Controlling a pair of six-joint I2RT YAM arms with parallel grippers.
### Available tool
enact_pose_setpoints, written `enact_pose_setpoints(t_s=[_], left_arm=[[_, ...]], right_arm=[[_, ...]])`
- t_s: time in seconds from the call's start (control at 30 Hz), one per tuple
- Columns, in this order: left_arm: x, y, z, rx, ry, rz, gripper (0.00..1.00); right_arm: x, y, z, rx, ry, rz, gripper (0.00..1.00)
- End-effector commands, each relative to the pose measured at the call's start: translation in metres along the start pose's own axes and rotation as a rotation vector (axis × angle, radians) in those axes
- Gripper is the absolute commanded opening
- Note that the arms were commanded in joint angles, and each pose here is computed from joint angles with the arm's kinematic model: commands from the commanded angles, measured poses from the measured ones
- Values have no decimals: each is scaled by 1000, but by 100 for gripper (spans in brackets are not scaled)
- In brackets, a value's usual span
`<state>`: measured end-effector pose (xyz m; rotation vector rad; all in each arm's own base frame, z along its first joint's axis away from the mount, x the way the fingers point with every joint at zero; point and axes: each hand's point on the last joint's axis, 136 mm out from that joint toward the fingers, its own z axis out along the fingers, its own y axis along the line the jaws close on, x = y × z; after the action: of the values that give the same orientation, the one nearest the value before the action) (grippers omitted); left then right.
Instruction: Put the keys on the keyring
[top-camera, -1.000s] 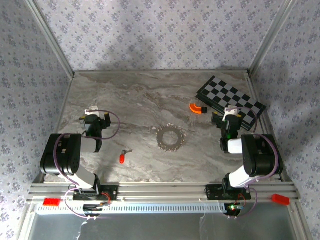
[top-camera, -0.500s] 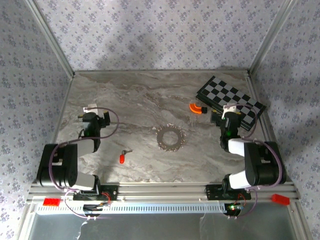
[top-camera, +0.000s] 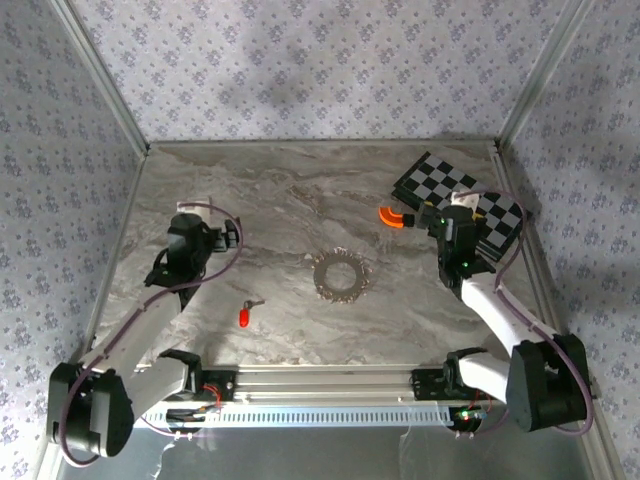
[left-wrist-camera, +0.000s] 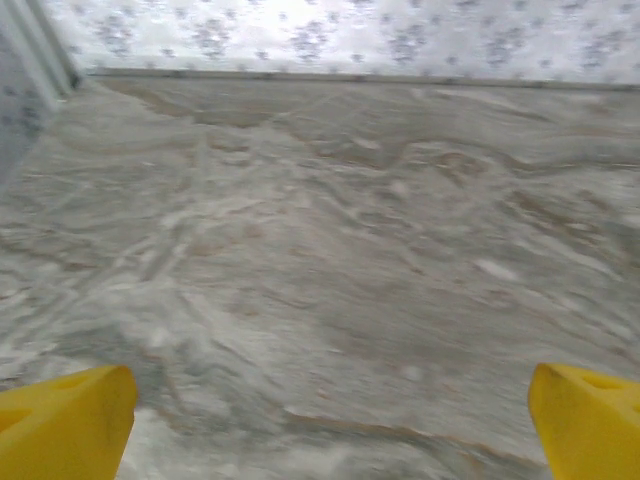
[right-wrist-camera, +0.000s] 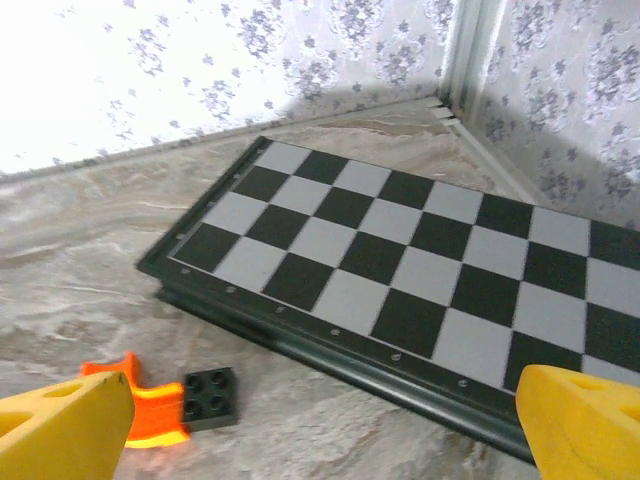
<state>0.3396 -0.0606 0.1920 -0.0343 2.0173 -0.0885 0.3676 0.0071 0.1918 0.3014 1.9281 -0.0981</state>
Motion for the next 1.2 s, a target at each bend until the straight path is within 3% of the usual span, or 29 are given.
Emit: enact_pose_setpoints(t_s=[0.0,0.2,0.47,0.6,0.83,1.17], left_arm=[[21,-26,-18,66,137,-59,100],[47,-75,-41,202,314,-189,100],[77,-141,-73,399,395,-137,100],[93,-159,-85,432,422,-90,98],[119,-197,-97,526,450,-42,80],[148,-250,-98,596,502,66,61]], right_arm=[[31,18,-13,-57,194,48,100],[65,78,-41,-249,358,-78,100],[110,134,-100,-521,555,-209,99],[136,137,-127,-599,652,-228,100],[156,136,-158,-710,732,-163,100],[166,114,-152,-689,748,-38,100]])
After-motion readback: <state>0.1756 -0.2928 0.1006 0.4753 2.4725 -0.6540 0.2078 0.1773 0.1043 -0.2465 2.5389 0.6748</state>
